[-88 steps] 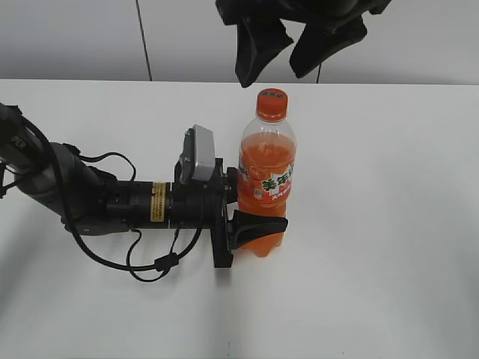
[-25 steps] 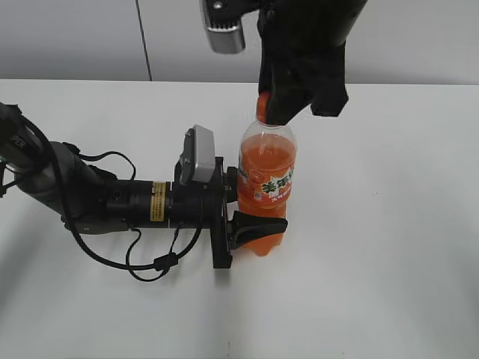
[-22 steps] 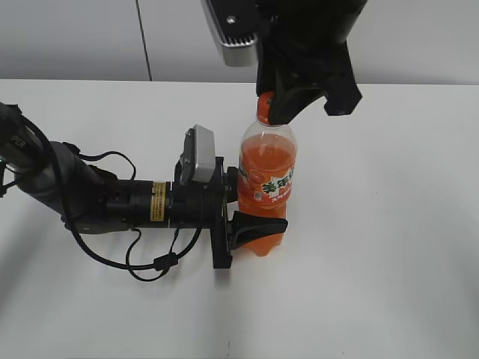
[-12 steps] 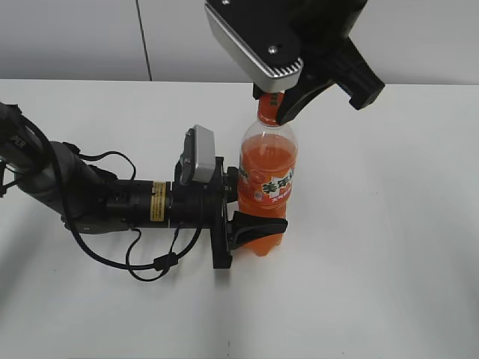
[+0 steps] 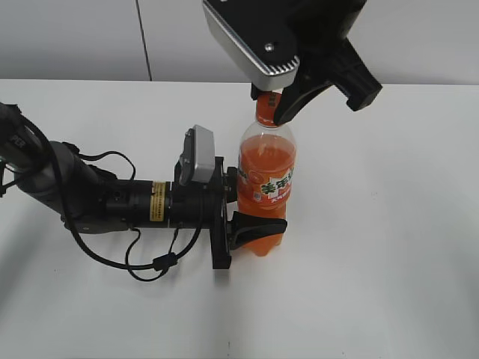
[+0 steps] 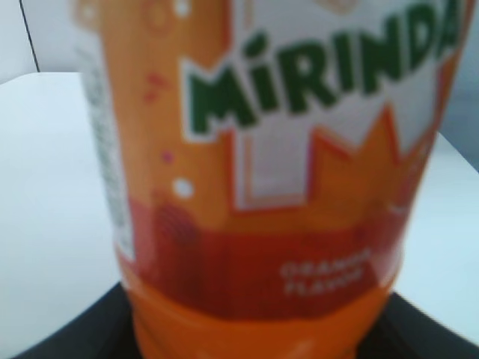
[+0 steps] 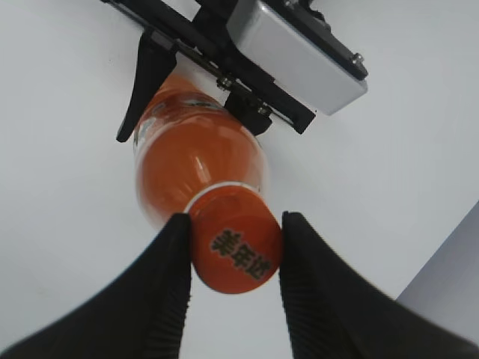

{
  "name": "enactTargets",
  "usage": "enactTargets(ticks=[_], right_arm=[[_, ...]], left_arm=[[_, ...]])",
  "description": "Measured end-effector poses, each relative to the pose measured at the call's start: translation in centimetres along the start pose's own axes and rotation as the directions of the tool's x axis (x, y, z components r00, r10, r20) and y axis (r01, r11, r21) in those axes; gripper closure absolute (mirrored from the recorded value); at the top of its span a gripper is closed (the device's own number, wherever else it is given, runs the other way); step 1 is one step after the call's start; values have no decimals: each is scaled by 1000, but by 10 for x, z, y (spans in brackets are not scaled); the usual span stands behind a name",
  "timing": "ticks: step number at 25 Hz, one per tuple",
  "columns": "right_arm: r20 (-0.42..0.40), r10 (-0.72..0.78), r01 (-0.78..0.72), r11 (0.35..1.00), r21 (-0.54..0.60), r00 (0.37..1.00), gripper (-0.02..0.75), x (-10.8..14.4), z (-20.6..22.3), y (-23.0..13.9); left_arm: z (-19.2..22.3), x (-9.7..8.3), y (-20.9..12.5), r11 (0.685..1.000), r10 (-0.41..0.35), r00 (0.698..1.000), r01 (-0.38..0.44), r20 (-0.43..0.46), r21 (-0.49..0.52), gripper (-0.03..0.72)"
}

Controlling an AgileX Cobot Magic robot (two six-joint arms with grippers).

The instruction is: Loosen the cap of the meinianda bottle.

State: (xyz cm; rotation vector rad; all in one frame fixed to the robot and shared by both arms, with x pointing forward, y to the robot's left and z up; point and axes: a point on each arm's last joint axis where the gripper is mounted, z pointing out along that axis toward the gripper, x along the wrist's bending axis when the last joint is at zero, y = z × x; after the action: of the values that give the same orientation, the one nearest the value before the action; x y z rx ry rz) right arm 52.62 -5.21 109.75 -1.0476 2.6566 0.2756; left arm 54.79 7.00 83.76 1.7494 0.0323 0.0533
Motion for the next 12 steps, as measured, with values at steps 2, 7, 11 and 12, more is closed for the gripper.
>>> enactTargets(ticks=[2,7,11,12], right_arm=[[0,19,-19,1000,-2,1000,468,0,0,0],[8,119,-119,993,-21,993,290,-1,0,2],[9,178,-178,984,-24,984,221,-1,-1,2],[14,195,-195,980,-27,981,217,0,-4,3]], left_arm=[[0,0,0,1000,1,1000,-1,1,0,294],[0,0,0,1000,-4,1000,4,-3,1,294],[0,0,0,1000,-5,1000,5,-4,3,294],[0,0,0,1000,-5,1000,5,-4,3,294]])
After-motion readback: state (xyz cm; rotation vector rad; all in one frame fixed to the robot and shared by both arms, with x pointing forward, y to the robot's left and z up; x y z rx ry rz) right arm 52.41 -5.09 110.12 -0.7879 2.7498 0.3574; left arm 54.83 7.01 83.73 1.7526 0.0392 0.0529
